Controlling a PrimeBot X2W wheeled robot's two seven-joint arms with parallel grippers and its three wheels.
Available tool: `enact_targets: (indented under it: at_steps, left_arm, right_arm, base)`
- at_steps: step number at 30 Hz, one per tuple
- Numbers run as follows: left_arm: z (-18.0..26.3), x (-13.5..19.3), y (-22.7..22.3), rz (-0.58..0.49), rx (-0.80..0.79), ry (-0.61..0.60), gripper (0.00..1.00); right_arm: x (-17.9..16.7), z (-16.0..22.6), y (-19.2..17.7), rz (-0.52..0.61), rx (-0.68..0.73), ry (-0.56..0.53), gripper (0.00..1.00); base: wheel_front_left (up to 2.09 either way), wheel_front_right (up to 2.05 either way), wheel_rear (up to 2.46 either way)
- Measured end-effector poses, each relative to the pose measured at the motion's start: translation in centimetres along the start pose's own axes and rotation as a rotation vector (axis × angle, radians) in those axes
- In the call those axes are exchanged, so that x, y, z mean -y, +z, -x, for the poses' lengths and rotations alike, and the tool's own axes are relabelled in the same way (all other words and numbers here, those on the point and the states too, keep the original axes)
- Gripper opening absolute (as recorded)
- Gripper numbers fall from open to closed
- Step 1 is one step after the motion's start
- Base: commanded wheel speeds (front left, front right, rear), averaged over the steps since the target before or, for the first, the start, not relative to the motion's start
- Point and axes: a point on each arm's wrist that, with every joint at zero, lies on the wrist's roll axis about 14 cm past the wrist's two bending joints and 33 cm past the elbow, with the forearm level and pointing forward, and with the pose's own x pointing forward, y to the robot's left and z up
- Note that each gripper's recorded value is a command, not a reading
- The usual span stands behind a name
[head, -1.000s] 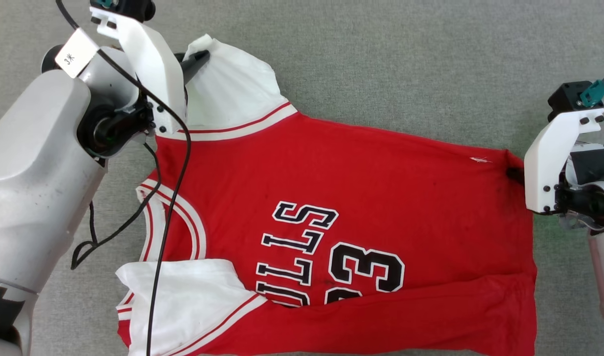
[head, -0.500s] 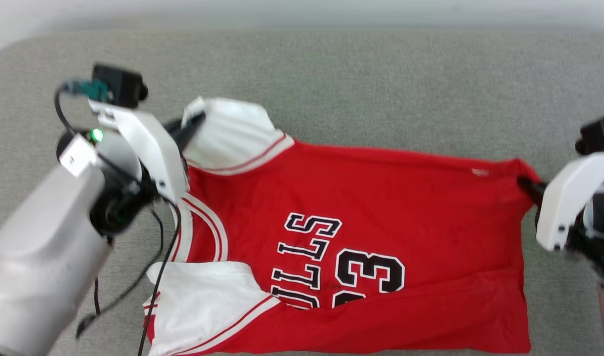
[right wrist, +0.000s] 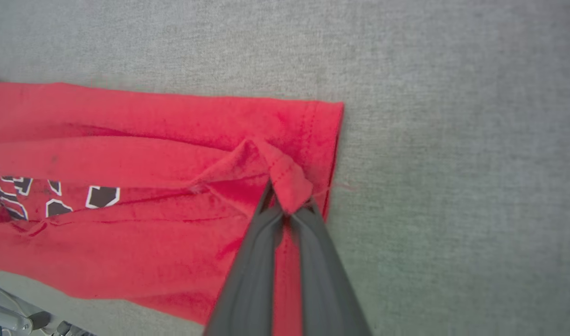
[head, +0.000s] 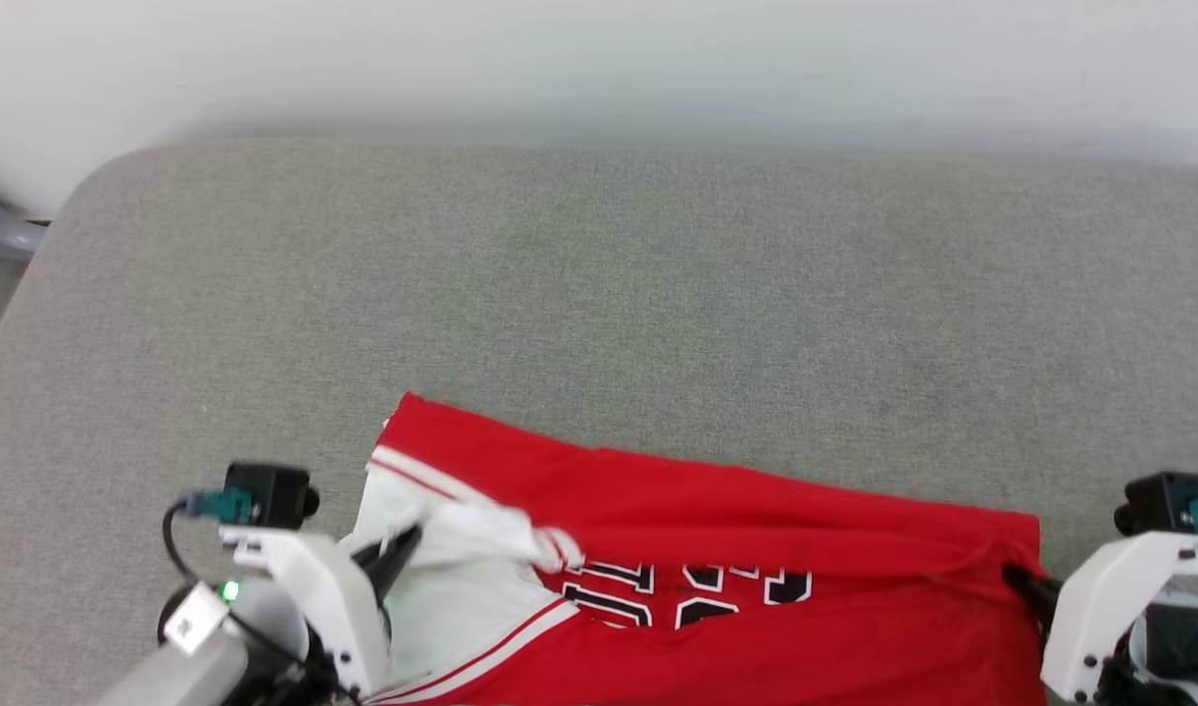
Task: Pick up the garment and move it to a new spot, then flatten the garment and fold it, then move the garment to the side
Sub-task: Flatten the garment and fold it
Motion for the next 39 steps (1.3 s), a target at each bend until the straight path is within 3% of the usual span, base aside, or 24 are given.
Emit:
enact_targets:
  at_steps: [5, 9, 10, 11, 12, 13, 20, 26, 34, 39]
  left_arm:
    - [1.6, -0.1, -3.2, 0.107, -0.038, 0.025, 0.0]
    - [2.1, -0.1, -4.9, 0.135, -0.054, 0.038, 0.0]
    - [2.1, 0.1, -4.8, 0.14, -0.043, 0.035, 0.0]
    - [2.0, 0.2, -4.8, 0.142, -0.032, 0.034, 0.08]
    - [2.0, 0.2, -4.8, 0.144, -0.022, 0.034, 0.44]
    - [1.9, 0.4, -5.0, 0.147, -0.02, 0.031, 1.0]
    - [1.7, 1.2, -2.8, 0.099, 0.15, 0.0, 1.0]
    - [2.2, 1.7, 0.6, 0.036, 0.331, -0.006, 1.0]
    - [4.6, 2.6, 8.2, -0.074, 0.633, 0.039, 1.0]
    - [6.4, 2.5, 9.8, -0.151, 0.76, 0.108, 1.0]
  right_arm:
    - [0.8, 0.5, -1.8, -0.041, -0.016, -0.016, 0.0]
    - [0.8, 0.6, -3.1, -0.072, -0.025, -0.016, 0.0]
    - [0.7, 0.6, -3.3, -0.075, -0.024, -0.015, 0.2]
    - [0.7, 0.6, -3.2, -0.076, -0.009, -0.014, 0.71]
    - [0.5, 0.6, -3.0, -0.078, 0.015, -0.012, 1.0]
    - [0.3, 0.6, -2.8, -0.077, 0.034, -0.008, 1.0]
    - [-0.7, 1.6, 0.3, -0.076, 0.255, 0.023, 1.0]
    - [0.3, 2.8, 1.7, -0.059, 0.329, -0.005, 1.0]
    - [2.5, 3.5, 0.9, -0.01, 0.194, -0.071, 1.0]
    - [2.3, 2.5, -0.3, 0.043, 0.049, -0.072, 1.0]
  base:
    - [0.0, 0.0, 0.0]
    - [0.0, 0.0, 0.0]
    - [0.0, 0.0, 0.0]
    - [0.0, 0.0, 0.0]
    - [0.0, 0.0, 0.0]
    - [0.0, 0.0, 0.0]
    - [0.0, 0.0, 0.0]
    - [0.0, 0.0, 0.0]
    - [0.0, 0.0, 0.0]
    - [0.0, 0.0, 0.0]
